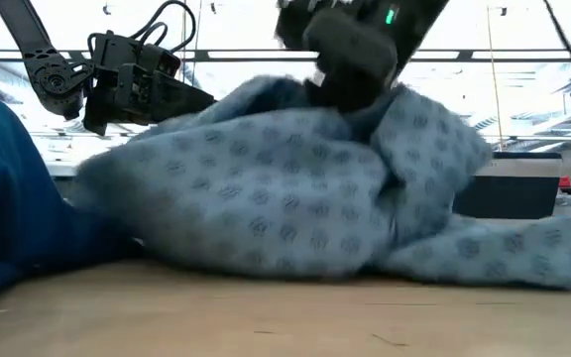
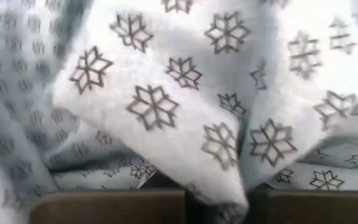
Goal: Pick & place medical supplies in basket/bin
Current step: Put the light blue patient gown into the blue bin
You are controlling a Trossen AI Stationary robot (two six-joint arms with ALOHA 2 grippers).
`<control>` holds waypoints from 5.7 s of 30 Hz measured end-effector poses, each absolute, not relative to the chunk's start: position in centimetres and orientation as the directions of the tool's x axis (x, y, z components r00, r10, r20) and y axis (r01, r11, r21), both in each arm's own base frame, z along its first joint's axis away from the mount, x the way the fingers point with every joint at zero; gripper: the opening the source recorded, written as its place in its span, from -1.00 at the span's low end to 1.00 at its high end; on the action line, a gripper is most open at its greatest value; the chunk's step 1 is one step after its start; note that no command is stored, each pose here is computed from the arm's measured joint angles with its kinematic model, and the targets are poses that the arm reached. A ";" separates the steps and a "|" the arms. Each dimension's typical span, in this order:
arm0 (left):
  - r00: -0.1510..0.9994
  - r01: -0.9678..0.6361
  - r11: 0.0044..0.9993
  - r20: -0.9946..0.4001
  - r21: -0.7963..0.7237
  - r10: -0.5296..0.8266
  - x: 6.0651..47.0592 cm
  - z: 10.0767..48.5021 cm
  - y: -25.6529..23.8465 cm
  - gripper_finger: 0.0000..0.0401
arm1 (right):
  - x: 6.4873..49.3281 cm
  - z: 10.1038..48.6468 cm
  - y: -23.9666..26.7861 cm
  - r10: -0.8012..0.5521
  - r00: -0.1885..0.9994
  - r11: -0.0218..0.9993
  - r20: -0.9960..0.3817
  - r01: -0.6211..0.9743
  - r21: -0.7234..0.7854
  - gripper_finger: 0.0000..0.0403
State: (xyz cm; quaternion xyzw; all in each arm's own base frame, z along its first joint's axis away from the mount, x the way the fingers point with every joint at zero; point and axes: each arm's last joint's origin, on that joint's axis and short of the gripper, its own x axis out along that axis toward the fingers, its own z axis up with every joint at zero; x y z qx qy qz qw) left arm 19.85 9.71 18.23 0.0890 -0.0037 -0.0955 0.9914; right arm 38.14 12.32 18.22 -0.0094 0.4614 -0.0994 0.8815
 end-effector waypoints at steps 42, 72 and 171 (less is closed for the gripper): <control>0.979 0.201 0.965 -0.009 0.167 -0.203 19.9 18.2 9.7 0.29 | 31.0 39.8 2.1 -0.988 0.156 0.096 0.000 0.610 -0.787 -0.95; 0.978 0.208 0.969 -0.049 0.134 -0.204 19.8 17.7 9.6 0.29 | 28.4 30.7 -8.7 -0.891 0.151 0.405 -0.428 0.691 -0.599 -0.95; 0.975 0.223 0.965 -0.058 0.139 -0.217 19.8 17.6 9.6 0.29 | 24.8 31.8 -17.9 -0.507 0.425 0.767 -0.750 0.620 -0.167 -0.93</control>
